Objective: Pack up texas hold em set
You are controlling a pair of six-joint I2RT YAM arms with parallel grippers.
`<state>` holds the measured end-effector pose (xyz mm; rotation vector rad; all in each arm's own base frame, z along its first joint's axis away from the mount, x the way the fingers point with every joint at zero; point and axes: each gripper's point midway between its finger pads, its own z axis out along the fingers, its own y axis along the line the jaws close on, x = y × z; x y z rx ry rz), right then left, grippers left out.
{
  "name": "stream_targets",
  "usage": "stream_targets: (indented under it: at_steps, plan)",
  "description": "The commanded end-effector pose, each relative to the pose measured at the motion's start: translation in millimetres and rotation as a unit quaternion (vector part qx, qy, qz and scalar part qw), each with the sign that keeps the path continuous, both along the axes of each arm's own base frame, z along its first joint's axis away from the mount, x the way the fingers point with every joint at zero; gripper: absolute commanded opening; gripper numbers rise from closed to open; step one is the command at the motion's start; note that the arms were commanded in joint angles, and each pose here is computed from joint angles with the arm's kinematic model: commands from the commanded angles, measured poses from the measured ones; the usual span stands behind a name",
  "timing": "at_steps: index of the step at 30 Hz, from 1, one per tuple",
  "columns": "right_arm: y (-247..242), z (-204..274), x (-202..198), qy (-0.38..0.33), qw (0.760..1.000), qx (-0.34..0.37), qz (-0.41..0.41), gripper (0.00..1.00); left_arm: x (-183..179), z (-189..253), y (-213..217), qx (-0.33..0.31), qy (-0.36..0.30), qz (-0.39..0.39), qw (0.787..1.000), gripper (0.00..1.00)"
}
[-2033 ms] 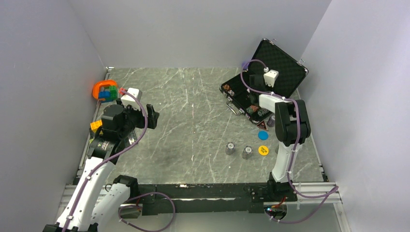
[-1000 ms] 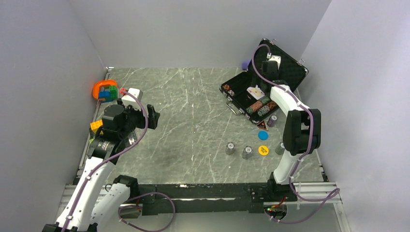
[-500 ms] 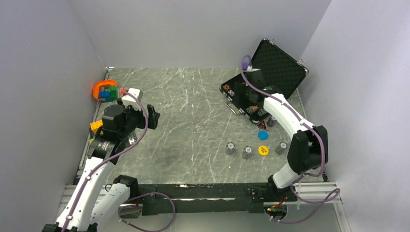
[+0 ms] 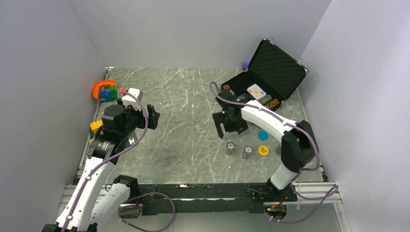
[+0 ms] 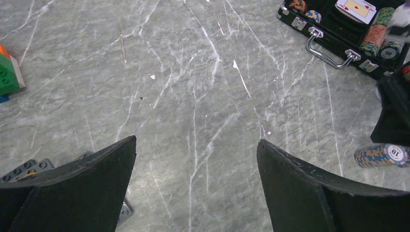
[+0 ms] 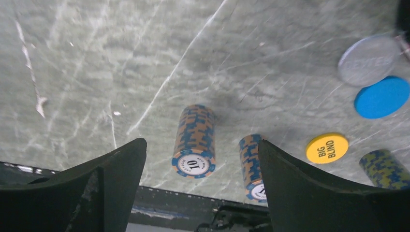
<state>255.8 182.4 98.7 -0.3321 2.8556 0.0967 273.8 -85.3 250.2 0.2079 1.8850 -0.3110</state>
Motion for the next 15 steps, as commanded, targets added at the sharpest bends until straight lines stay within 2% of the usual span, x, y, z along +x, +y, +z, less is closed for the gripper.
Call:
stream_targets:
  at_steps: [1,5,9,15]
  plan:
    - [-1,-10,-29,0.059,0.996,-0.052,0.033,0.87,-1,11,0,-0.002,-0.015,0.000,1.000,0.98]
    - [-8,-20,-34,0.070,0.993,-0.088,0.044,0.84,0,11,0,-0.002,-0.014,0.000,1.000,0.98]
    - [-5,-23,-39,0.078,0.992,-0.088,0.052,0.82,0,10,0,-0.002,-0.013,0.000,1.000,0.98]
    - [-4,-31,-51,0.093,0.989,-0.092,0.062,0.73,0,9,1,-0.001,-0.012,0.003,1.000,0.98]
